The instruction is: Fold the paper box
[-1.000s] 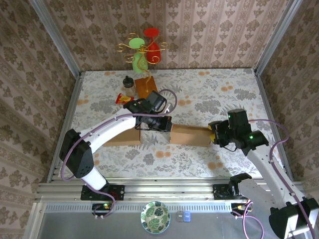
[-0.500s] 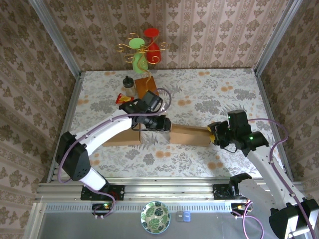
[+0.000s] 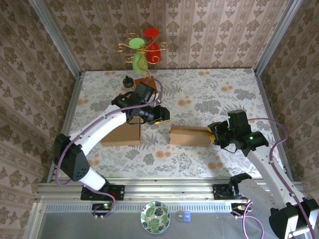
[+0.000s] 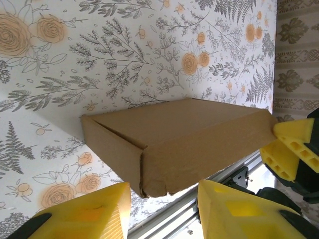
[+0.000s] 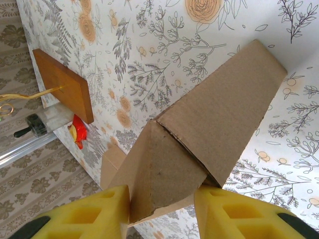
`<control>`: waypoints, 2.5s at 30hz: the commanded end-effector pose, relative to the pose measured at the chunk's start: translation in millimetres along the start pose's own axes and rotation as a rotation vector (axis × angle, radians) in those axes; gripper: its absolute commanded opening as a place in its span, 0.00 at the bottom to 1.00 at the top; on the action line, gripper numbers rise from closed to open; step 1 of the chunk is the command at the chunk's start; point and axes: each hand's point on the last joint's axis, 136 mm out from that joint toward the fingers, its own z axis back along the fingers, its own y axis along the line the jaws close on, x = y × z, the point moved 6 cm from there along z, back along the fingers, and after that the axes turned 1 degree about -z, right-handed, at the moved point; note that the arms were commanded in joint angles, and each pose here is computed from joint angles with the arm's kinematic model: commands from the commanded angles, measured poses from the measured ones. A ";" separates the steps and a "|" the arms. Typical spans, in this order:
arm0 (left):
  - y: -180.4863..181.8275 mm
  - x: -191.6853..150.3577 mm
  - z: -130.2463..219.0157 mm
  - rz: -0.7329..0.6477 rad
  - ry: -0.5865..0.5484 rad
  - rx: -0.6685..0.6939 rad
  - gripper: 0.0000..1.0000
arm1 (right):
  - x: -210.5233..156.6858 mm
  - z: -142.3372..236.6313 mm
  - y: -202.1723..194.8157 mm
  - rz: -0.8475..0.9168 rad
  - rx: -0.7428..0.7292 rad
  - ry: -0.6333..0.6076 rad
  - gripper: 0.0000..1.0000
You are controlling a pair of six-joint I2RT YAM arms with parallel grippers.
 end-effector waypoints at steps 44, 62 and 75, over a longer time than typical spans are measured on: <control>40.7 -40.5 -56.8 0.019 0.192 0.123 0.28 | -4.4 23.8 -16.3 0.090 -0.149 0.003 0.47; 38.1 -37.5 -58.0 0.012 0.186 0.120 0.24 | -1.1 20.8 -9.6 0.081 -0.125 0.004 0.44; 38.5 -39.4 -62.4 0.004 0.190 0.118 0.24 | 9.8 -6.7 -70.1 0.055 -0.313 -0.006 0.39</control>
